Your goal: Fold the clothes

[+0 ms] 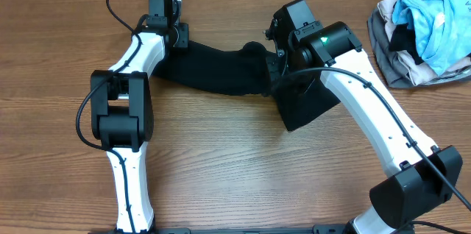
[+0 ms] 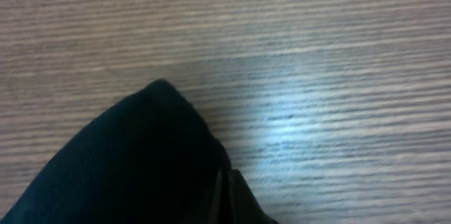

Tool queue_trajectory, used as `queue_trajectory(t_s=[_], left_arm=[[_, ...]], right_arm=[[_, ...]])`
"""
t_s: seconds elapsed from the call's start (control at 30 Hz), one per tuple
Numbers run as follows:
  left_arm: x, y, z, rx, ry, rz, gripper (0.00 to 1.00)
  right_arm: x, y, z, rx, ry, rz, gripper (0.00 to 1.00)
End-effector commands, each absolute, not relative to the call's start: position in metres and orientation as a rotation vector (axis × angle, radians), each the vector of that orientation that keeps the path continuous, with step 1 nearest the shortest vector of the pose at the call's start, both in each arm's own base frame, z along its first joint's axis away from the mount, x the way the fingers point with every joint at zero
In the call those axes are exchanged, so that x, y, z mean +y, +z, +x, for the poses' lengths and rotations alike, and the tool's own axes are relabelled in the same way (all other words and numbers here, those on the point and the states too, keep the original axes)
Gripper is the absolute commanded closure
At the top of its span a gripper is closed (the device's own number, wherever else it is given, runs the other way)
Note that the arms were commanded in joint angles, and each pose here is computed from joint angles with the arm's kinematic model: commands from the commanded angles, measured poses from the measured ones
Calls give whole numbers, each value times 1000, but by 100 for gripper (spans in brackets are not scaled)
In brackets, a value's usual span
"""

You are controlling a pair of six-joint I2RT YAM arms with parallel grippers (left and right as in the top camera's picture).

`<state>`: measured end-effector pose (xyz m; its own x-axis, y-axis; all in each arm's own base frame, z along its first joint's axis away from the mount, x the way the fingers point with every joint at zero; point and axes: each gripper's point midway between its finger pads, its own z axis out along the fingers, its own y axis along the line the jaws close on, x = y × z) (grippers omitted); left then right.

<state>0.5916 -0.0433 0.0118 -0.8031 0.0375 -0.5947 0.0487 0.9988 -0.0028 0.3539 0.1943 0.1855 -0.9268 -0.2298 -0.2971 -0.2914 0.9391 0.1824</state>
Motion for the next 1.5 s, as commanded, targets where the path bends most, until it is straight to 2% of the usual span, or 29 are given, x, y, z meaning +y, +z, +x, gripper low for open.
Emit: queue_trajectory(t_s=[0.0,0.2,0.37,0.63,0.73,0.87,1.0,1.1,1.47], left_arm=[[-27,54,600,2440,54,9,96],[-2,115,592,2383,74,-43,96],[17,170,563,2376,76,-87,96],[22,187,496,2560,36,-91,96],[25,205,484,2548,39,-97,96],[32,246,469,2471,40,-117,96],[43,313,442,2317,53,-145,96],[47,355,420,2213,63,-156,96],[43,477,335,1857,82,-151,96]], right_arm=[[196,188,355,2812,336,-387,96],[197,189,356,2804,340,-386,96],[196,189,356,2805,340,-387,96],[197,191,357,2799,343,-383,96],[196,200,356,2781,351,-372,96],[186,243,359,2695,389,-272,96],[157,314,354,2543,421,-165,96],[134,347,346,2473,397,-104,96],[60,421,287,2298,285,55,96]])
